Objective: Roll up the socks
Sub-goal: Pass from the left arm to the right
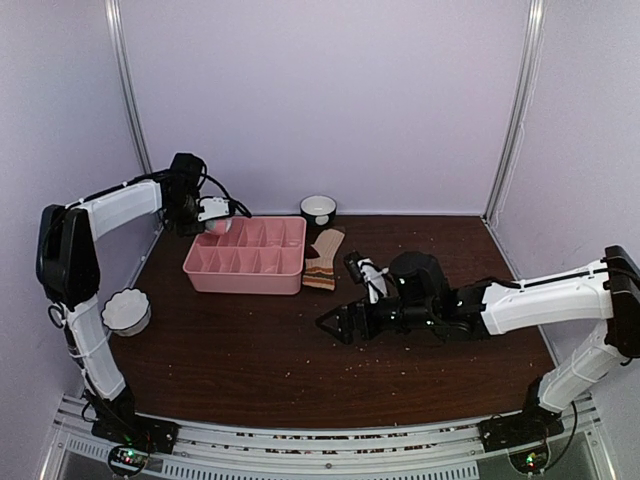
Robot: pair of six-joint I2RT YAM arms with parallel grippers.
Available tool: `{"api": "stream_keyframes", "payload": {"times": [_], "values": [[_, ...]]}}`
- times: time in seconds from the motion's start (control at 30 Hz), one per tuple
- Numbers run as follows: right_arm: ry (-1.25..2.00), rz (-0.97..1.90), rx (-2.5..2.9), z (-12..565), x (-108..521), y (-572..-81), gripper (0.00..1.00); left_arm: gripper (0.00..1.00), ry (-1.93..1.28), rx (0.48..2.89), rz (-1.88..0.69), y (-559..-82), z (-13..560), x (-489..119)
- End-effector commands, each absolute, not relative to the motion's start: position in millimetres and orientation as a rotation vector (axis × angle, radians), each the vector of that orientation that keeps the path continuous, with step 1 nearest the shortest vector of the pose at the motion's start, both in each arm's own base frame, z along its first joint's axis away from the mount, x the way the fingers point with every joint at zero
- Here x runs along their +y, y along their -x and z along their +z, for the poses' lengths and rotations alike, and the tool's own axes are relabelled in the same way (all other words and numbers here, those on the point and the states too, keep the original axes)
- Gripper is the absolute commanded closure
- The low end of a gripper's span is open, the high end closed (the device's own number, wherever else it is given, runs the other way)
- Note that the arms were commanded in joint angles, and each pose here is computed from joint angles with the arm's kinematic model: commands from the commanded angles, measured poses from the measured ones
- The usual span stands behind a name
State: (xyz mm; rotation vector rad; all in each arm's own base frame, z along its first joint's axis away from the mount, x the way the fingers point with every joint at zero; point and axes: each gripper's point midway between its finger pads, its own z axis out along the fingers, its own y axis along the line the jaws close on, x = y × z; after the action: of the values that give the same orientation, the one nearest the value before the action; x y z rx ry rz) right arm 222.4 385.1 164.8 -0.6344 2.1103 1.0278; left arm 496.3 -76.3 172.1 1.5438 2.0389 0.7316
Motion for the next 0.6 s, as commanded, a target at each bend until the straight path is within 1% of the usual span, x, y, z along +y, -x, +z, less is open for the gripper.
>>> {"api": "stream_keyframes", "payload": {"times": [0.0, 0.1, 0.2, 0.3, 0.47, 0.57], "values": [[0.567, 0.888, 2.136, 154, 362, -233, 0.00, 1.00, -1.437, 2.004, 0.945, -540, 196, -42], [0.523, 0.829, 2.128, 156, 351, -238, 0.00, 1.00, -1.437, 2.009, 1.033, -551, 190, -27], [0.523, 0.819, 2.115, 160, 348, -239, 0.00, 1.00, -1.476, 1.954, 1.191, -562, 184, -16], [0.532, 0.817, 2.125, 157, 348, -238, 0.00, 1.00, -1.534, 1.913, 1.287, -568, 179, -10], [0.518, 0.839, 2.134, 149, 347, -235, 0.00, 1.00, -1.610, 1.855, 1.369, -570, 172, -10], [0.507, 0.845, 2.138, 146, 346, -234, 0.00, 1.00, -1.632, 1.845, 1.372, -569, 167, -12]]}}
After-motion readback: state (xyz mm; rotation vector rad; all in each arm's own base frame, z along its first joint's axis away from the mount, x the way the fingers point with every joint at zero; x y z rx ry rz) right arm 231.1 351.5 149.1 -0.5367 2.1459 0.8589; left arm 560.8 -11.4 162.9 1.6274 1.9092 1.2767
